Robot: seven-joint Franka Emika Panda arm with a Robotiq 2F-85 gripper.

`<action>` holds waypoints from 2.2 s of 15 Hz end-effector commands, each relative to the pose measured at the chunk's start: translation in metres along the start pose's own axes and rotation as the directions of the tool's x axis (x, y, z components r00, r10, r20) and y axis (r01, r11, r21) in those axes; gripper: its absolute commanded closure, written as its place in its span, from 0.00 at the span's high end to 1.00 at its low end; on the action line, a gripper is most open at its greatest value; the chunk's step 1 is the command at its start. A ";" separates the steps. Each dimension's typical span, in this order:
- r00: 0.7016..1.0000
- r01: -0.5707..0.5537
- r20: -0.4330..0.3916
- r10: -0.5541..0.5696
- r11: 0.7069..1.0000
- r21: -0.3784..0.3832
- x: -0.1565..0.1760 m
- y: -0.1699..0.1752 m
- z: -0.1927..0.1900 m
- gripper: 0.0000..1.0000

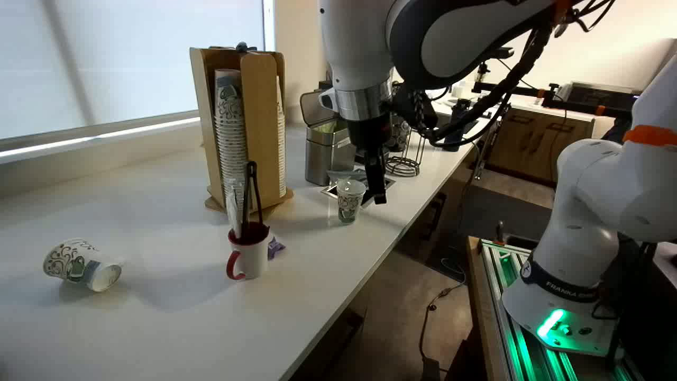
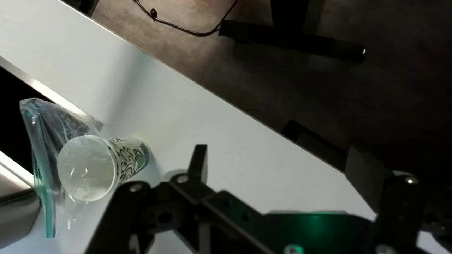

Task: Remove the tongs from the cup, then move the paper towel roll to the left

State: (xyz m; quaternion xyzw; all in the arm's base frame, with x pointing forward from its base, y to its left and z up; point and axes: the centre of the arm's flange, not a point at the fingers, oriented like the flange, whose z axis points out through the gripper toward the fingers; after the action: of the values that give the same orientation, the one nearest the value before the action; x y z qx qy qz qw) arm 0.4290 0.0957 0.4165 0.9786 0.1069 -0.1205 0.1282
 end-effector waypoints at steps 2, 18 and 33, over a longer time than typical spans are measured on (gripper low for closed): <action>0.998 -0.052 -0.017 0.053 0.999 0.014 0.003 0.003 -0.002 1.00; 0.807 -0.520 -0.136 0.575 0.800 0.299 0.074 0.072 -0.042 1.00; 0.619 -0.714 -0.086 0.780 0.605 0.352 0.152 0.097 -0.027 1.00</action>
State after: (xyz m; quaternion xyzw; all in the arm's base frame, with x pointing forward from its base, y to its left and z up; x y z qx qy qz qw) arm 0.5799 0.0331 0.4164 0.9473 -0.3191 0.0149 0.0225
